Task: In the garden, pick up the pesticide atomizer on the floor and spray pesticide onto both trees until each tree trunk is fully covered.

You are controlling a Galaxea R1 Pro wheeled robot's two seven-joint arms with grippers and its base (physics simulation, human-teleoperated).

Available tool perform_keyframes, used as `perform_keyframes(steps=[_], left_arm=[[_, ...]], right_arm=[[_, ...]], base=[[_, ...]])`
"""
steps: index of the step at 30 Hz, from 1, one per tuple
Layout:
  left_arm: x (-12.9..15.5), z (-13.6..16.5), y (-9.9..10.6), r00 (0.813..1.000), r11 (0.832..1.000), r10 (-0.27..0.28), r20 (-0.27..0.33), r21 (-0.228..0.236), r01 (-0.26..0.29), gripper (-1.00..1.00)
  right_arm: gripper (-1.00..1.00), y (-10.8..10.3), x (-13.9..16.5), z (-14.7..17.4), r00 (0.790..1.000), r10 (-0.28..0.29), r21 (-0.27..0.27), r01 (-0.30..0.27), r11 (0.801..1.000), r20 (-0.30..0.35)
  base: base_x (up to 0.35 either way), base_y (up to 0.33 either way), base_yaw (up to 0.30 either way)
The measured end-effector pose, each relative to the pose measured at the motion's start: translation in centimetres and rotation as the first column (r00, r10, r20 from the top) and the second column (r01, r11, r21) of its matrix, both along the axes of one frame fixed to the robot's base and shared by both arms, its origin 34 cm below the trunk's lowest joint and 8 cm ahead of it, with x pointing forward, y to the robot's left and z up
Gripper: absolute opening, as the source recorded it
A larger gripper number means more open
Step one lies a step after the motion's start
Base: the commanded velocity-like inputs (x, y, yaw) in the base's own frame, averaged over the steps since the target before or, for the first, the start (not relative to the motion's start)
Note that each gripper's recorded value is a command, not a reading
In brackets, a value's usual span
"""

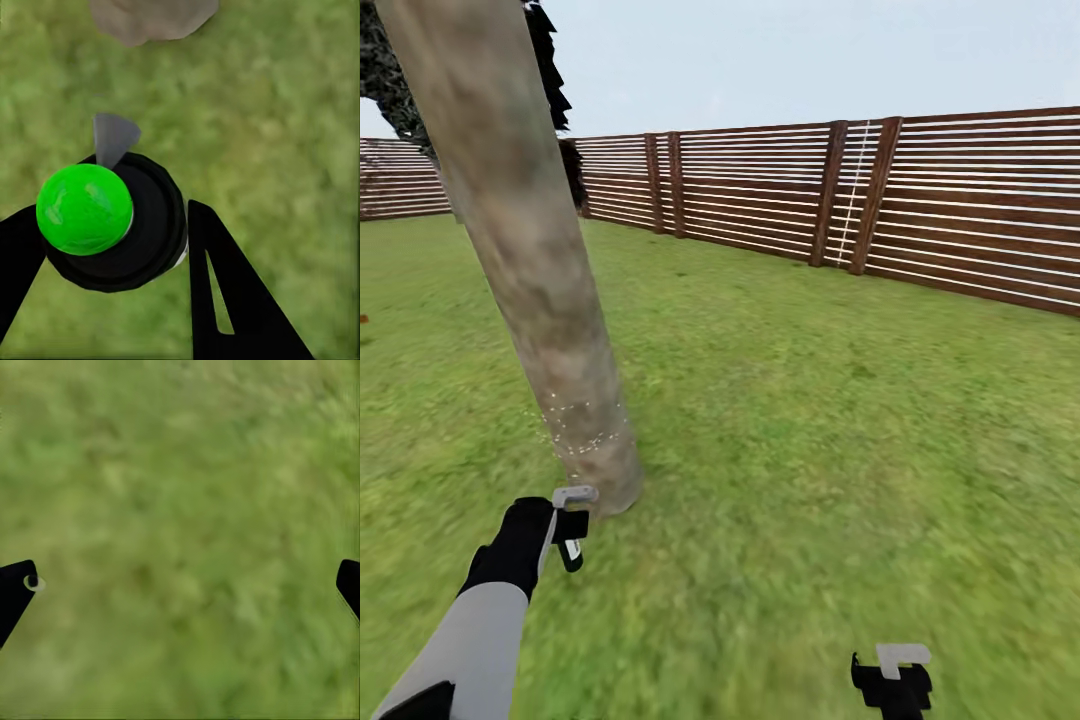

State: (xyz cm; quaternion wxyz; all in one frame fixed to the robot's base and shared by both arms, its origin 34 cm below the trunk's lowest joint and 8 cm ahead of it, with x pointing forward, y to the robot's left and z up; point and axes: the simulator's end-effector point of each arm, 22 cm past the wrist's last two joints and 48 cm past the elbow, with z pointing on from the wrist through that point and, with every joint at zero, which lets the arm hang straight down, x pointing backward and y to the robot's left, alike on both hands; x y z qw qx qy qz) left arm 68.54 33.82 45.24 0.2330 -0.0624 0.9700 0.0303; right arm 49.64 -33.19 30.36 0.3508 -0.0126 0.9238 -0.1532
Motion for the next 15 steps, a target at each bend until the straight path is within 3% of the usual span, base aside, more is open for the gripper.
perform_keyframes(steps=[5, 10, 15], left_arm=[[-0.04, -0.09, -0.23, 1.0, 1.0, -0.002, -0.001, -0.004, 0.002, -1.0], [-0.04, -0.11, -0.3, 1.0, 1.0, -0.002, -0.002, -0.004, 0.002, -1.0], [0.26, 0.18, -0.87, 1.0, 1.0, -0.003, 0.008, -0.014, 0.003, -1.0]], right_arm=[[1.0, 0.02, 0.0, 0.01, 1.0, 0.001, 0.0, -0.001, 1.0, 0.0], [1.0, -0.04, 0.0, 0.01, 1.0, 0.0, -0.001, 0.0, 1.0, 0.0], [1.0, -0.06, -0.01, 0.0, 1.0, 0.0, -0.001, 0.0, 1.0, 0.0]], base=[[0.148, -0.262, 0.259], [0.167, -0.244, 0.035], [0.04, -0.209, 0.062]])
